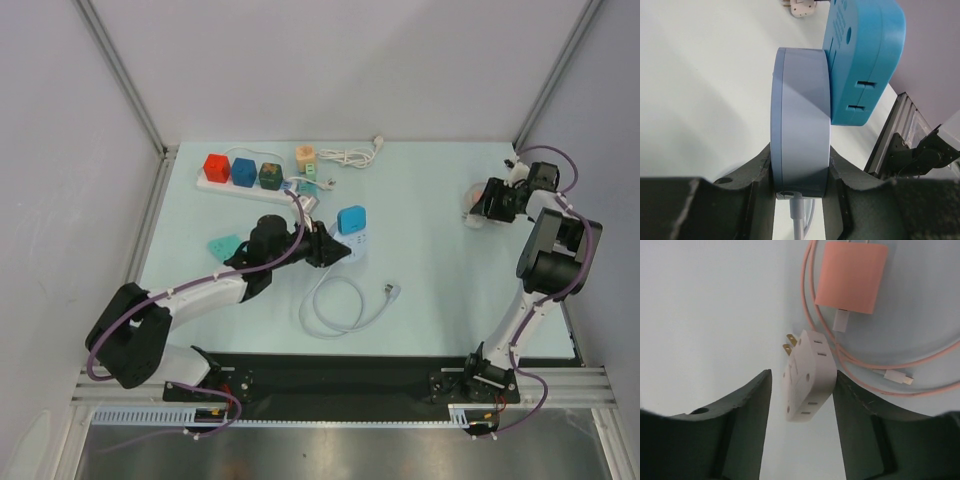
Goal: Pull the plug off the socket
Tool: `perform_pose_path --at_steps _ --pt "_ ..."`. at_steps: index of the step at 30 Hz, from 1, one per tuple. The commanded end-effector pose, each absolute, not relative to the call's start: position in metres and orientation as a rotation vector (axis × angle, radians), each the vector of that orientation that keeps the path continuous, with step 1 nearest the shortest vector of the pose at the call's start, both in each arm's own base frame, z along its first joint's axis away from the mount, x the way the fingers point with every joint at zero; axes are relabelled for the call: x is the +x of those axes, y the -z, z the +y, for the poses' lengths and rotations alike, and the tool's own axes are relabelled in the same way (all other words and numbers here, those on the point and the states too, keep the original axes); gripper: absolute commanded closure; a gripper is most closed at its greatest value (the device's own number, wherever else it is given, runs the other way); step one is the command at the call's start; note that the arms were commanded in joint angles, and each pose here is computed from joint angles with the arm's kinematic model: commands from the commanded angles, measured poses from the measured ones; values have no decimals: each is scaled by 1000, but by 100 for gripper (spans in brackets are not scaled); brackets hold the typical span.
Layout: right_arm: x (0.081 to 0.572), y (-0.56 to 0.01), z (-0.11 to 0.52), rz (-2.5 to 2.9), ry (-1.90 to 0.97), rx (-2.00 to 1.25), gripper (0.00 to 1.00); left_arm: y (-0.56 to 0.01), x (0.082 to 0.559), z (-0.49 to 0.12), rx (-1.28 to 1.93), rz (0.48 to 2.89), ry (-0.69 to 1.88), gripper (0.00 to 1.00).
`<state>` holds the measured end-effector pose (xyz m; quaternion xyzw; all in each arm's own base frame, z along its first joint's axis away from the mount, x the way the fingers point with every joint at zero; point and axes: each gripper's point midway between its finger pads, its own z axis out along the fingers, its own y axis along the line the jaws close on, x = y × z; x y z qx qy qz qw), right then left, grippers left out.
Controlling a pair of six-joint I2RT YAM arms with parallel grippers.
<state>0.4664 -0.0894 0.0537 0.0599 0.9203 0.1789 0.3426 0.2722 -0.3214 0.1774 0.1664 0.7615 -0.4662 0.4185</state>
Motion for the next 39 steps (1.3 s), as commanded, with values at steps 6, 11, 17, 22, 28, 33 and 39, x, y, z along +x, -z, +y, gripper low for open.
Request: perform_pose_path --at_steps 6,11,17,22,28,33,39 --pt "472 -107 -120 2323 -269 30 26 -215 256 -341 625 1751 1169 100" --pt "442 -159 -95 2226 -271 -379 16 -215 244 -355 743 1752 1189 100" --pt "353 -197 12 1905 -635 -1028 15 -204 222 -368 916 1781 1194 100" --pt "280 -232 85 1578 -810 -1339 15 -195 213 -370 1007 1804 1147 100" --pt "232 -254 139 1420 -866 -1513 14 -183 204 -371 1085 1846 1052 100" --pt "216 -262 168 1322 -789 -1616 14 -178 199 -371 1120 1860 1012 100" --pt "190 -251 192 1307 -876 -1689 15 -182 194 -375 1135 1838 993 100"
